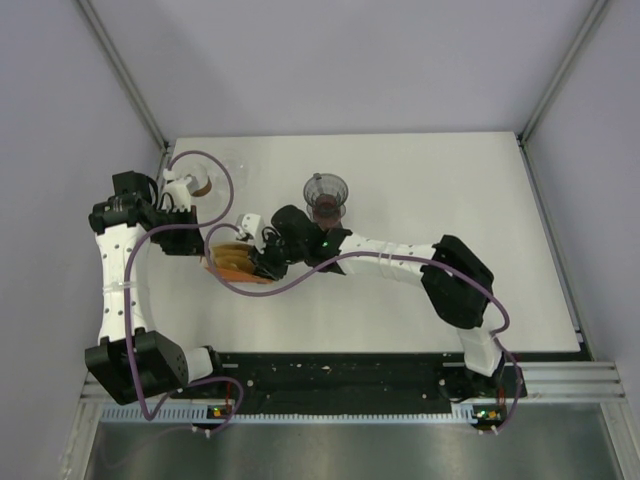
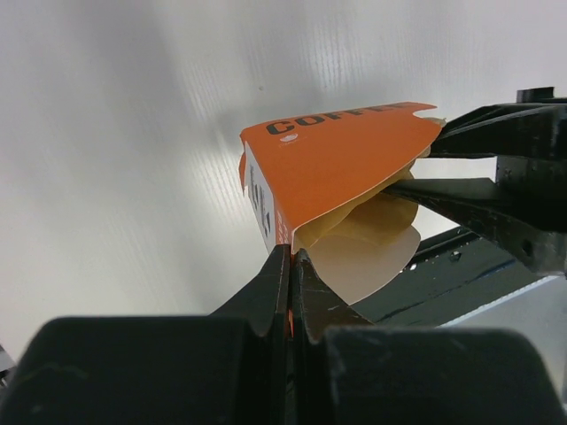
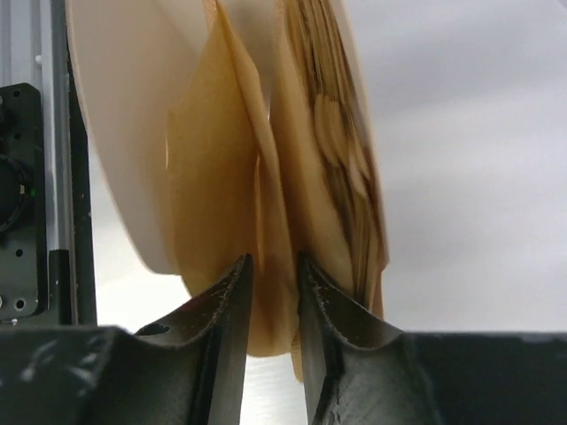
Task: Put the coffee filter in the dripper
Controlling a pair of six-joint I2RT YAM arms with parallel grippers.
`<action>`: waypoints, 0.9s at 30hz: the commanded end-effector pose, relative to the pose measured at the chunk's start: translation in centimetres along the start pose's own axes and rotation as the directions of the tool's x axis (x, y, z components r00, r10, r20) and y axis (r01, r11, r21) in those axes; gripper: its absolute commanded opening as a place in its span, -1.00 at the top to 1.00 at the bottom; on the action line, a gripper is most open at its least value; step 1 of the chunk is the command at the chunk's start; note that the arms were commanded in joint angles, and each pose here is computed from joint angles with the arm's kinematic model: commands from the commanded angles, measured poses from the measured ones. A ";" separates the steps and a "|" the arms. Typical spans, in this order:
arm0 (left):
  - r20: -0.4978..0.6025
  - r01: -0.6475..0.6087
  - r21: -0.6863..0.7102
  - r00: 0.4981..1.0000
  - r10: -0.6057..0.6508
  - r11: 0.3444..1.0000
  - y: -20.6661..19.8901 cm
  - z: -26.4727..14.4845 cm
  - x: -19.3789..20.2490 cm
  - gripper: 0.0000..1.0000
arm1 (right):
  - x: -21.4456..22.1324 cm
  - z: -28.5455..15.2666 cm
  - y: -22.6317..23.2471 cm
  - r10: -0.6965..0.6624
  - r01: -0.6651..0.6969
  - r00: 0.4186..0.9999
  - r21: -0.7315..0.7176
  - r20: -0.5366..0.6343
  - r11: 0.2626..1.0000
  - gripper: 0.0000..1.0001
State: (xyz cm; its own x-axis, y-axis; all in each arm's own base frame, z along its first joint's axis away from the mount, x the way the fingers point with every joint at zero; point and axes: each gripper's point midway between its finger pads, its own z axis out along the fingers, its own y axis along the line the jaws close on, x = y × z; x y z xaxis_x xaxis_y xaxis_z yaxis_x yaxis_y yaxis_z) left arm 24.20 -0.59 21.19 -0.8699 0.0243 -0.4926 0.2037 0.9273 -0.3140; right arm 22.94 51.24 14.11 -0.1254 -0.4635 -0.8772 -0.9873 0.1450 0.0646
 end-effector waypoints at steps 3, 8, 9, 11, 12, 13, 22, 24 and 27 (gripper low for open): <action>0.054 -0.036 0.024 0.998 0.035 0.999 -1.0 -0.7 -0.6 1.00 | -2.4 0.6 -0.1 0.005 -0.004 0.998 -0.014 0.064 1.000 0.79; 0.038 -0.032 0.005 0.999 0.031 0.999 -0.5 -0.3 -0.5 1.00 | -3.2 -0.4 0.4 -0.002 0.004 0.997 -0.023 0.077 1.000 1.00; 0.032 -0.028 -0.002 0.999 0.028 1.000 -0.3 -0.2 -0.4 1.00 | -3.3 -0.7 0.6 -0.006 0.008 0.997 -0.028 0.077 1.000 1.00; 0.019 -0.020 -0.019 1.000 0.021 1.000 0.3 0.0 -0.4 1.00 | -3.6 -1.6 1.0 -0.009 0.012 0.996 -0.037 0.084 0.999 1.00; 0.012 -0.015 -0.028 1.000 0.015 1.000 0.5 0.2 -0.3 1.00 | -3.7 -1.9 1.3 -0.011 0.015 0.996 -0.046 0.087 0.999 1.00; 0.006 -0.012 -0.036 1.000 0.012 0.999 0.8 0.3 -0.4 1.00 | -4.0 -2.4 1.7 -0.015 0.020 0.995 -0.058 0.095 0.998 1.00; 0.004 -0.010 -0.037 1.000 0.010 0.999 0.9 0.3 -0.6 1.00 | -4.9 -4.5 2.7 -0.038 0.050 0.991 -0.093 0.127 0.994 1.00; 0.003 -0.010 -0.041 1.000 0.010 0.999 1.0 0.3 -0.6 1.00 | -5.2 -4.6 3.1 -0.037 0.051 0.991 -0.110 0.132 0.993 1.00; -0.002 -0.011 -0.056 1.000 0.011 0.998 1.3 0.4 -0.5 1.00 | -5.6 -5.3 3.6 -0.040 0.057 0.990 -0.126 0.134 0.990 1.00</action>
State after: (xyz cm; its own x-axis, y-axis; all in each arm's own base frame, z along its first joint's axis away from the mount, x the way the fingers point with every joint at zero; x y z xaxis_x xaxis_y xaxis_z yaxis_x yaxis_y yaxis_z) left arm 24.44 0.30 20.34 -0.8847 0.0280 -0.4653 0.1785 0.9425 -0.2826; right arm 20.28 50.08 18.55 -0.1066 -0.4002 -0.9102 -0.9942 0.0531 0.0931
